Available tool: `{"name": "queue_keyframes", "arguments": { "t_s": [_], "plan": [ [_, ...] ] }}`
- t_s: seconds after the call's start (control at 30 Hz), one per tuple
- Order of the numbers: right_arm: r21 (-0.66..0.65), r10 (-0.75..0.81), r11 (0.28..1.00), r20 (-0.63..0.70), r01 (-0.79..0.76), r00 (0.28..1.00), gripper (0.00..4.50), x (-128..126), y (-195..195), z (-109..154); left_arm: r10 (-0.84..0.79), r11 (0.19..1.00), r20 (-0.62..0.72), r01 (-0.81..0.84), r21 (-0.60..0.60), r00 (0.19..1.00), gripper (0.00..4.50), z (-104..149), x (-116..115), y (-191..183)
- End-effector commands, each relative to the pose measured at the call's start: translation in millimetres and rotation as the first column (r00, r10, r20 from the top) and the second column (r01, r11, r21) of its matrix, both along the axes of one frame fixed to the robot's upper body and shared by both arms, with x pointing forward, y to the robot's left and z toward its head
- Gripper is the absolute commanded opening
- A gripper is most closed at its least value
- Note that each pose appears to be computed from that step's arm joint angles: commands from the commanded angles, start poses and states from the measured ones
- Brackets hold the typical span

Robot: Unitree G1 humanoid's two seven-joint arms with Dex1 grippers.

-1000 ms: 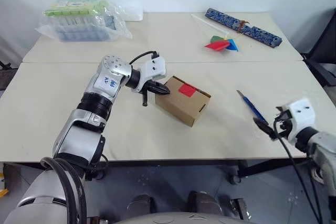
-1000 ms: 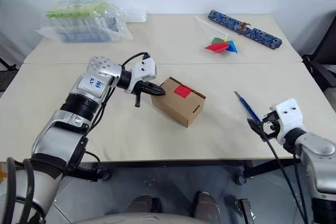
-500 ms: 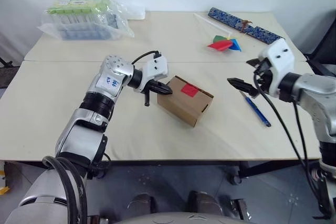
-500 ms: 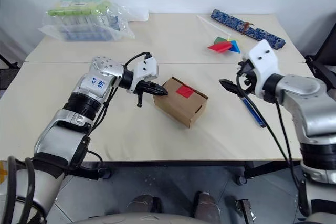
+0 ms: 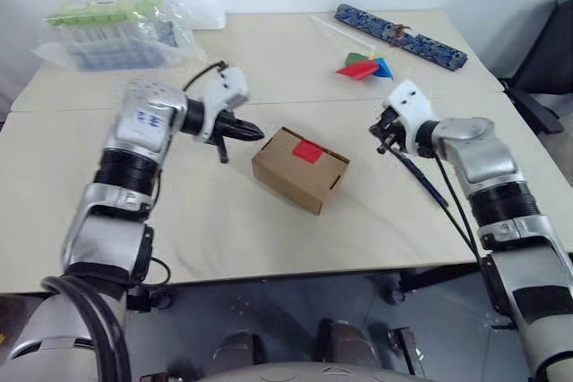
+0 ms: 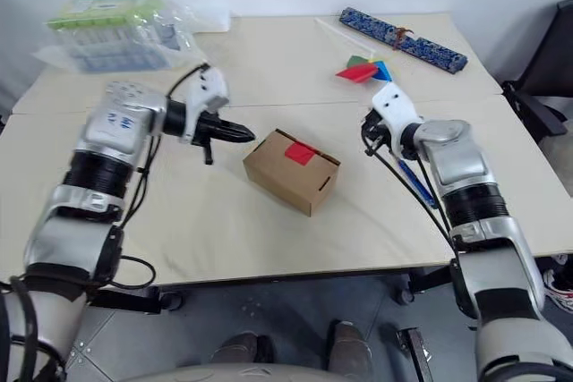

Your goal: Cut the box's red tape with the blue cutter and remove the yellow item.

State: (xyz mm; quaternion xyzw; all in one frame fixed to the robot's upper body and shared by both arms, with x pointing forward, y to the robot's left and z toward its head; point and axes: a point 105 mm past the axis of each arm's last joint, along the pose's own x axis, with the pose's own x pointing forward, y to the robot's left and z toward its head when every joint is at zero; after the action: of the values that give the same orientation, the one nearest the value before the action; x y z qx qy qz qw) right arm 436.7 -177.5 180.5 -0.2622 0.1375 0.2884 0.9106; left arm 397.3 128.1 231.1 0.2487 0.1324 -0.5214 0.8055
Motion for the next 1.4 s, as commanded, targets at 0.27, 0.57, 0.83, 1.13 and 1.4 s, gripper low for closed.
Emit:
{"name": "queue_keyframes", "arguments": {
  "t_s": [0.27, 0.57, 0.83, 1.13, 1.4],
  "plan": [
    [0.035, 0.193, 0.981, -0.014, -0.192, 0.981, 0.03, -0.3, 36.4, 11.0, 0.033, 0.998, -0.292, -0.047, -0.042, 0.956, 0.0, -59.3, -63.6, 6.7],
    [0.017, 0.305, 0.952, -0.1, -0.305, 0.947, 0.03, -26.5, 50.2, 3.9, 0.052, 0.983, -0.292, -0.1, -0.151, 0.955, 0.0, -74.1, -59.7, -29.0],
    [-0.002, 0.389, 0.917, -0.207, -0.399, 0.897, 0.03, -85.7, 53.4, -4.1, 0.075, 0.975, -0.258, -0.125, -0.184, 0.963, 0.0, -72.8, -43.5, -34.6],
    [0.021, 0.417, 0.905, -0.225, -0.424, 0.881, 0.03, -116.0, 69.2, -0.3, 0.022, 0.986, -0.238, -0.061, -0.156, 0.971, 0.0, -70.9, -37.8, -40.8],
    [0.027, 0.377, 0.925, -0.21, -0.38, 0.902, 0.03, -116.4, 71.1, -2.4, 0.001, 0.991, -0.237, -0.034, -0.133, 0.972, 0.0, -74.2, -34.2, -45.4]
  ]
}}
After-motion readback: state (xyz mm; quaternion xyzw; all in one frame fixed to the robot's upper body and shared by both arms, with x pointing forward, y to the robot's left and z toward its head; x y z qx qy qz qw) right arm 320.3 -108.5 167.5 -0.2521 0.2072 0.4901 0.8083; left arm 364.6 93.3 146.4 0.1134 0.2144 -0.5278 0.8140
